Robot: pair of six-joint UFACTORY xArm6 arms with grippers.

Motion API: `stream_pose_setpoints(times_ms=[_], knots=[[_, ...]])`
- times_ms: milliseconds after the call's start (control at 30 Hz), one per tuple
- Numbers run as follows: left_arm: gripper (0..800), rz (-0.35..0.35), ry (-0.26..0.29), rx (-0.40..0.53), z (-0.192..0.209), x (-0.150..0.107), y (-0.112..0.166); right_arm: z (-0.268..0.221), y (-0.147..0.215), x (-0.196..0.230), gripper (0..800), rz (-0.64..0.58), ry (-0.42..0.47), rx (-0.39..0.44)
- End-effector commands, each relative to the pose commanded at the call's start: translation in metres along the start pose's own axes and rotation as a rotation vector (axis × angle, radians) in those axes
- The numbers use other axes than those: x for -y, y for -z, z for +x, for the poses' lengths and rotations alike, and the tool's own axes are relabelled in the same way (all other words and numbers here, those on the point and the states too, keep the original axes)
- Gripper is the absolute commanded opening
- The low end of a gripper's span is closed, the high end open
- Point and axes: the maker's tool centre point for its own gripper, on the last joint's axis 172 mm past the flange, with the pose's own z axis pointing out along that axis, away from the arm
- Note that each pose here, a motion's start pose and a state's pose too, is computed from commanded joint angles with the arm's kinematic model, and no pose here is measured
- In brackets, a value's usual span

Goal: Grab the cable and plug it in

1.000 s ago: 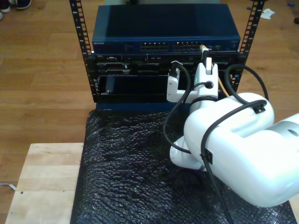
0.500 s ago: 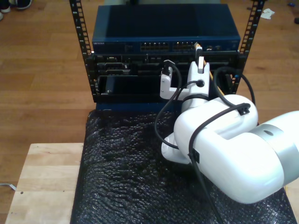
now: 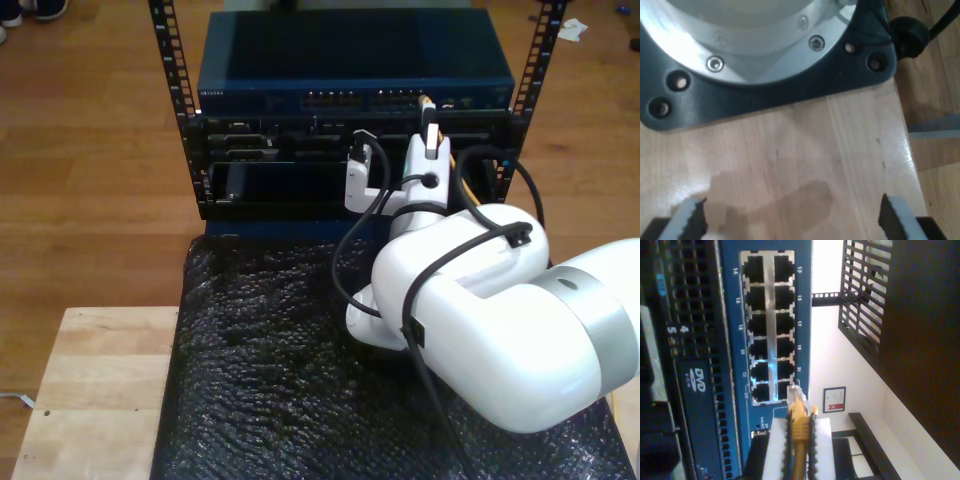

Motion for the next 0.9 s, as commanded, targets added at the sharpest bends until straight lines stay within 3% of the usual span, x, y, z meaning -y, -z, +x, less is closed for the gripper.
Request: stream_pose_setpoints(times_ms=[900], knots=[[800,-0.001,-0.001,0.000,0.0000,-0.0003,0.0000,-0.0095,-0.0070,0.0072,0,-0.005,-0.035,0.019]])
